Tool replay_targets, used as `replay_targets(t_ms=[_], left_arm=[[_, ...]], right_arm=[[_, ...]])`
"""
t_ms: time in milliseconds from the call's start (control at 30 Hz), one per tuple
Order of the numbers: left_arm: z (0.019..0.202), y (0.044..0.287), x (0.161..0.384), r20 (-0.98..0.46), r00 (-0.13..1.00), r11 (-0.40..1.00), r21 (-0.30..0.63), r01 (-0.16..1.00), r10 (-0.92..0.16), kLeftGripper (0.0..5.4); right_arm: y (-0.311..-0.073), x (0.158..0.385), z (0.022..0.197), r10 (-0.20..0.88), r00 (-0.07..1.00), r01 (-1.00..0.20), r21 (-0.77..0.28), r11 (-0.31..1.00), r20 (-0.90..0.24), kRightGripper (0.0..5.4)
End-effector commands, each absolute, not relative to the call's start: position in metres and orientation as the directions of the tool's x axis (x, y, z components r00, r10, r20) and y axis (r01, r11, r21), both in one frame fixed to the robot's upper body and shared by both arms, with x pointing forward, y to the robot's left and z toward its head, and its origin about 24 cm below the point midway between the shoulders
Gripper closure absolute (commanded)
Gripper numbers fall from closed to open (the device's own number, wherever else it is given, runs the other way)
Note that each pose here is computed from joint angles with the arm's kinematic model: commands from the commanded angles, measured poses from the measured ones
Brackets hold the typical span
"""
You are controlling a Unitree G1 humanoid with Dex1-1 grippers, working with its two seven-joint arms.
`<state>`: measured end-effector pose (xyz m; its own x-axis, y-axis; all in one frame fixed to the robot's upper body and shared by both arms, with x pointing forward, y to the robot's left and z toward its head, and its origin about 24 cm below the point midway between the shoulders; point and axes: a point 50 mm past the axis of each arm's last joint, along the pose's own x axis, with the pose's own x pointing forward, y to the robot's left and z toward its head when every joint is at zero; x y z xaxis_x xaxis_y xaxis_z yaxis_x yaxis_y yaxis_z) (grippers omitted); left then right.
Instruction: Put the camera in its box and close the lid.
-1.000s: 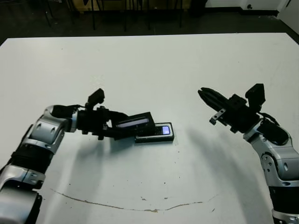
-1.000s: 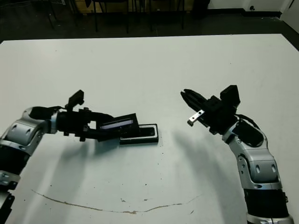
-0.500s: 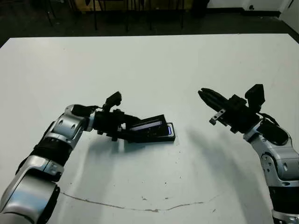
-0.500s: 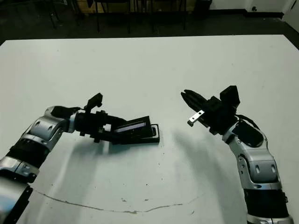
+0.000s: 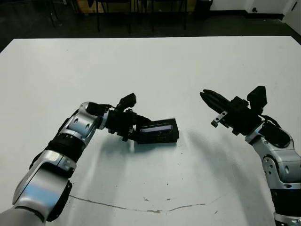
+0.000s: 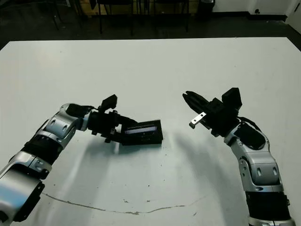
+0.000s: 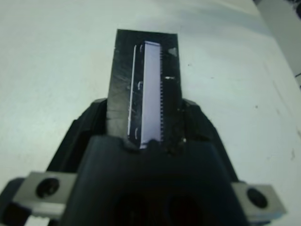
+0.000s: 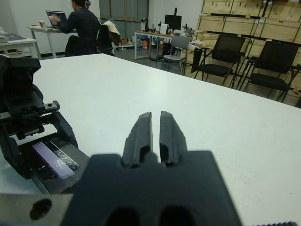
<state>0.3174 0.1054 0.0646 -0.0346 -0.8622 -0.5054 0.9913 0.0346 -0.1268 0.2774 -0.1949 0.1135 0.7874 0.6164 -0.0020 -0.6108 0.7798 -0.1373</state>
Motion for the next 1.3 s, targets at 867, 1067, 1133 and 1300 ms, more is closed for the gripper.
replay_targets(t_ms=[867,1067,1133,1300], left_arm=[[0.028,0.098,0.285,-0.67,0.067,0.103,-0.013,0.995,-0.739,1.62],[0.026,0.118,0.284,-0.687,0.093,0.168,-0.043,0.985,-0.721,0.58],[0.025,0.125,0.283,-0.694,0.106,0.177,-0.031,0.984,-0.712,0.24],[0.023,0.144,0.281,-0.707,0.143,0.205,-0.003,0.979,-0.693,0.03]], right_arm=[[-0.195,0.275,0.107,0.622,0.783,-0.618,-0.123,0.776,-0.011,5.4],[-0.194,0.273,0.108,0.63,0.777,-0.626,-0.117,0.771,-0.004,5.4],[-0.194,0.273,0.108,0.637,0.771,-0.633,-0.107,0.766,-0.002,5.4],[-0.192,0.271,0.11,0.649,0.76,-0.644,-0.114,0.756,0.011,5.4]])
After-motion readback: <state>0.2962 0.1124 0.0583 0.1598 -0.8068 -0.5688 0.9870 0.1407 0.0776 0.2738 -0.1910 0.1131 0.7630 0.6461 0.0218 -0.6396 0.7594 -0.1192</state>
